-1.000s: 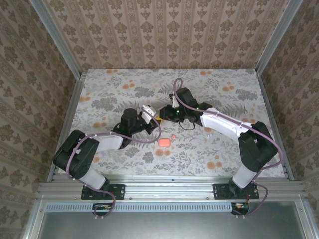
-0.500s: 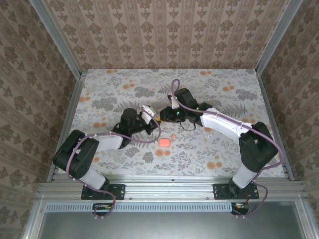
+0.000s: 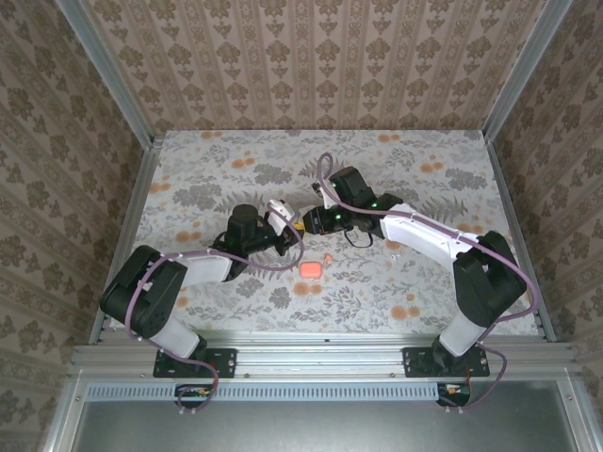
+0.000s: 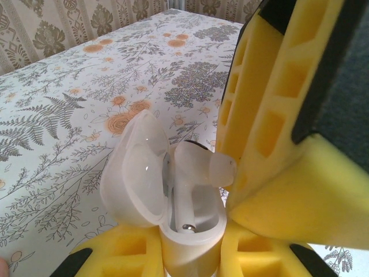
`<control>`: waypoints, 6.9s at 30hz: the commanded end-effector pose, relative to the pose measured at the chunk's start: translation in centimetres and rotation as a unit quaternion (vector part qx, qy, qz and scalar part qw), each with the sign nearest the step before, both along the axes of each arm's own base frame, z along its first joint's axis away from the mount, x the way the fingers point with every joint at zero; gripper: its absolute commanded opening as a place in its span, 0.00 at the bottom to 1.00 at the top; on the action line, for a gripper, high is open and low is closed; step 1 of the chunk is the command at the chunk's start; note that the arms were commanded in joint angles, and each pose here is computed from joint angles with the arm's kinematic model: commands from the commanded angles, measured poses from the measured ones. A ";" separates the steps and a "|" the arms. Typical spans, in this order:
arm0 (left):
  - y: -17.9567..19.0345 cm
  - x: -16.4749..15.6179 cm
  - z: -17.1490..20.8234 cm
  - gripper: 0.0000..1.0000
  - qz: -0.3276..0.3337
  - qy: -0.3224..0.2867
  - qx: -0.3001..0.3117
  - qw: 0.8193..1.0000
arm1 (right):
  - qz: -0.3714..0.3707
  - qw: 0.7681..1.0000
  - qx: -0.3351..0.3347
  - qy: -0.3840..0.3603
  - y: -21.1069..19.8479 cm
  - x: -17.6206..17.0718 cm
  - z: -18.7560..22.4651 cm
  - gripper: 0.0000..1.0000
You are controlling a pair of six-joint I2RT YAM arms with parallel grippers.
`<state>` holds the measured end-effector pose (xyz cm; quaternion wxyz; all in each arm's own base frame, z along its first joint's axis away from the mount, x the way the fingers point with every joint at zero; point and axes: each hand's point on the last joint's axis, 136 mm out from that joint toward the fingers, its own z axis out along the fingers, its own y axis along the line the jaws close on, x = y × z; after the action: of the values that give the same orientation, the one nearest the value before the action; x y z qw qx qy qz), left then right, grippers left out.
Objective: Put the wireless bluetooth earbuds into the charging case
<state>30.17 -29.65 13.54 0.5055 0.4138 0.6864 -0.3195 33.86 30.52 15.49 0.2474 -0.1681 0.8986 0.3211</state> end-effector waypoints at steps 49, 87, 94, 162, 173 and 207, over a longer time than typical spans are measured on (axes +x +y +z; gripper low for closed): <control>-1.5 -1.1 2.5 0.08 -0.053 0.000 -0.036 0.998 | -0.016 0.999 0.039 -0.024 -0.3 0.7 1.9 0.38; -1.1 -1.1 2.6 0.08 -0.049 0.005 -0.040 0.998 | -0.009 0.999 0.018 -0.033 0.3 0.3 0.8 0.34; -1.0 -0.9 2.4 0.07 -0.046 0.012 -0.045 0.998 | -0.009 0.998 0.030 -0.053 0.0 0.1 1.6 0.32; -1.3 -1.8 2.6 0.08 -0.074 0.021 -0.058 0.995 | 0.022 0.987 0.101 -0.124 -1.9 -0.1 2.6 0.12; -1.4 -1.9 2.5 0.08 -0.080 0.020 -0.063 0.995 | 0.035 0.974 0.153 -0.165 -1.9 -0.4 4.3 0.12; -1.8 -1.7 4.3 0.08 -0.087 0.011 -0.094 0.992 | 0.048 0.967 0.170 -0.183 -1.0 -0.4 4.2 0.12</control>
<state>28.25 -31.02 16.14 0.4908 0.4159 0.6444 -0.4135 33.53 29.17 19.22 0.4043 -0.2138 0.7744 0.4371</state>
